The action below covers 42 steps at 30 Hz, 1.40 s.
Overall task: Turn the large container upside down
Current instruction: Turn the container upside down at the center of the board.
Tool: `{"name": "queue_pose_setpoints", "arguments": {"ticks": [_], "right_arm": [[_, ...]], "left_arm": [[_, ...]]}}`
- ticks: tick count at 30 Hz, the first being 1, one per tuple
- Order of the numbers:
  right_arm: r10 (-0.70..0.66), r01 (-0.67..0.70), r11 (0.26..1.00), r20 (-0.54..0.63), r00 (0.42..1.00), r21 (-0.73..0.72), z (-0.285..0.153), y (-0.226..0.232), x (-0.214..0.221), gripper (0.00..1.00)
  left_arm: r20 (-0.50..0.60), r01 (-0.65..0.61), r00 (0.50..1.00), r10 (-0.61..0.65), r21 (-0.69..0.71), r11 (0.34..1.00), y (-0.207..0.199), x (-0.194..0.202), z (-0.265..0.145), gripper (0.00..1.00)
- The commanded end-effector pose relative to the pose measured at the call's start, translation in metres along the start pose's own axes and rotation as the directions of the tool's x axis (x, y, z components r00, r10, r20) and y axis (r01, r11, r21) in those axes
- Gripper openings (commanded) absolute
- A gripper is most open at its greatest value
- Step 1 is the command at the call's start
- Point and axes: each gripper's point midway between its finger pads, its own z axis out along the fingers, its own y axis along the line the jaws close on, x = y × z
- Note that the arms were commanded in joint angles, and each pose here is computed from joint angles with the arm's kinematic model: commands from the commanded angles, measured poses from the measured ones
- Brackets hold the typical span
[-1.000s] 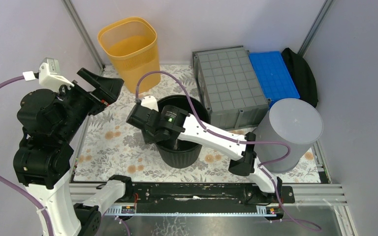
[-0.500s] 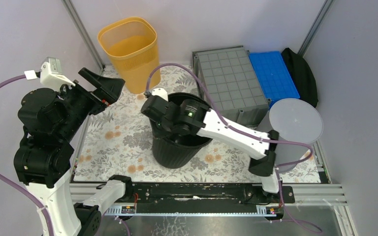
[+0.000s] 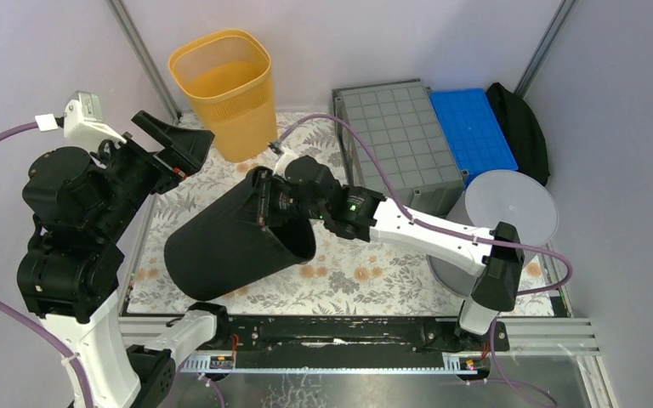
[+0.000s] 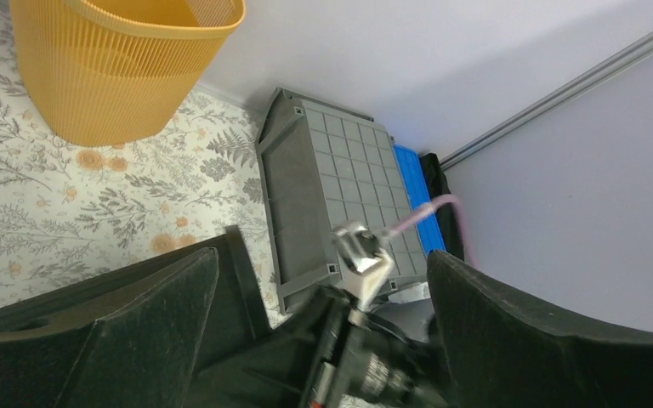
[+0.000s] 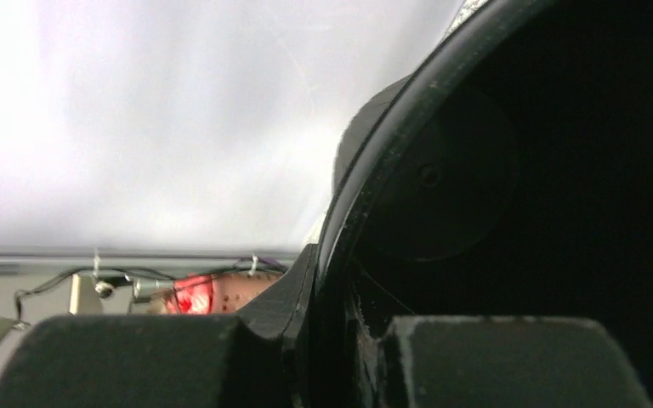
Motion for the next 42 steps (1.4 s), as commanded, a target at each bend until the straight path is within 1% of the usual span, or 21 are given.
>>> {"name": "queue_pose_setpoints", "arguments": {"ticks": [1, 3, 5, 8, 11, 15, 16, 17, 19, 20, 21, 24, 29, 37, 39, 41, 42], "right_arm": [[0.141, -0.097, 0.896, 0.073, 0.987, -0.433, -0.026, 0.075, -0.046, 0.0], [0.189, -0.129, 0.87, 0.08, 0.979, -0.475, -0.026, 0.068, -0.053, 0.0], [0.236, -0.139, 0.827, 0.112, 0.965, -0.544, -0.03, 0.066, -0.066, 0.0], [0.312, -0.168, 0.756, 0.122, 0.942, -0.632, -0.029, 0.058, -0.078, 0.0], [0.377, -0.181, 0.657, 0.111, 0.92, -0.732, -0.026, 0.059, -0.088, 0.0], [0.465, -0.197, 0.524, 0.085, 0.881, -0.828, -0.008, 0.049, -0.097, 0.0], [0.493, -0.196, 0.479, 0.078, 0.866, -0.856, -0.005, 0.045, -0.1, 0.0], [0.522, -0.207, 0.444, 0.064, 0.851, -0.872, 0.005, 0.034, -0.098, 0.0], [0.57, -0.211, 0.366, 0.039, 0.821, -0.906, 0.011, 0.02, -0.099, 0.0], [0.591, -0.209, 0.336, 0.033, 0.806, -0.918, 0.015, 0.012, -0.099, 0.0], [0.61, -0.225, 0.323, 0.021, 0.792, -0.92, 0.02, 0.004, -0.099, 0.0], [0.604, -0.213, 0.354, 0.049, 0.796, -0.911, 0.037, -0.005, -0.091, 0.0], [0.621, -0.23, 0.371, 0.057, 0.781, -0.899, 0.057, -0.023, -0.083, 0.0], [0.643, -0.233, 0.298, 0.014, 0.766, -0.926, 0.077, -0.027, -0.083, 0.0], [0.655, -0.257, 0.311, 0.01, 0.756, -0.915, 0.086, -0.039, -0.078, 0.0], [0.657, -0.276, 0.356, 0.029, 0.753, -0.893, 0.09, -0.05, -0.07, 0.01], [0.653, -0.276, 0.389, 0.052, 0.756, -0.879, 0.091, -0.055, -0.066, 0.07]], "left_arm": [[0.005, -0.033, 0.999, 0.033, 0.013, 0.999, -0.004, -0.005, -0.006, 1.0], [0.003, -0.033, 0.999, 0.033, 0.015, 0.999, -0.005, -0.004, -0.006, 1.0], [-0.001, -0.031, 1.0, 0.031, 0.014, 0.999, -0.004, -0.003, -0.005, 1.0], [-0.005, -0.027, 1.0, 0.027, 0.013, 1.0, -0.004, -0.002, -0.004, 1.0], [-0.011, -0.028, 1.0, 0.028, 0.011, 1.0, -0.003, 0.0, -0.003, 1.0], [-0.016, -0.026, 1.0, 0.026, 0.008, 1.0, -0.002, 0.001, -0.003, 1.0], [-0.015, -0.026, 1.0, 0.026, 0.007, 1.0, -0.002, 0.001, -0.003, 1.0], [-0.018, -0.027, 0.999, 0.027, 0.007, 1.0, -0.002, 0.001, -0.003, 1.0], [-0.02, -0.027, 0.999, 0.027, 0.007, 1.0, -0.001, 0.002, -0.003, 1.0], [-0.022, -0.027, 0.999, 0.027, 0.005, 1.0, -0.001, 0.003, -0.003, 1.0], [-0.023, -0.027, 0.999, 0.027, 0.003, 1.0, 0.0, 0.003, -0.002, 1.0], [-0.033, -0.024, 0.999, 0.024, 0.001, 1.0, 0.001, 0.006, 0.002, 1.0], [-0.039, -0.021, 0.999, 0.021, 0.0, 1.0, 0.003, 0.009, 0.004, 1.0], [-0.046, -0.015, 0.999, 0.015, -0.002, 1.0, 0.005, 0.012, 0.008, 1.0], [-0.046, -0.017, 0.999, 0.017, 0.0, 1.0, 0.005, 0.012, 0.008, 1.0], [-0.045, -0.02, 0.999, 0.02, -0.002, 1.0, 0.005, 0.012, 0.008, 1.0], [-0.045, -0.02, 0.999, 0.02, -0.004, 1.0, 0.006, 0.012, 0.008, 1.0]]}}
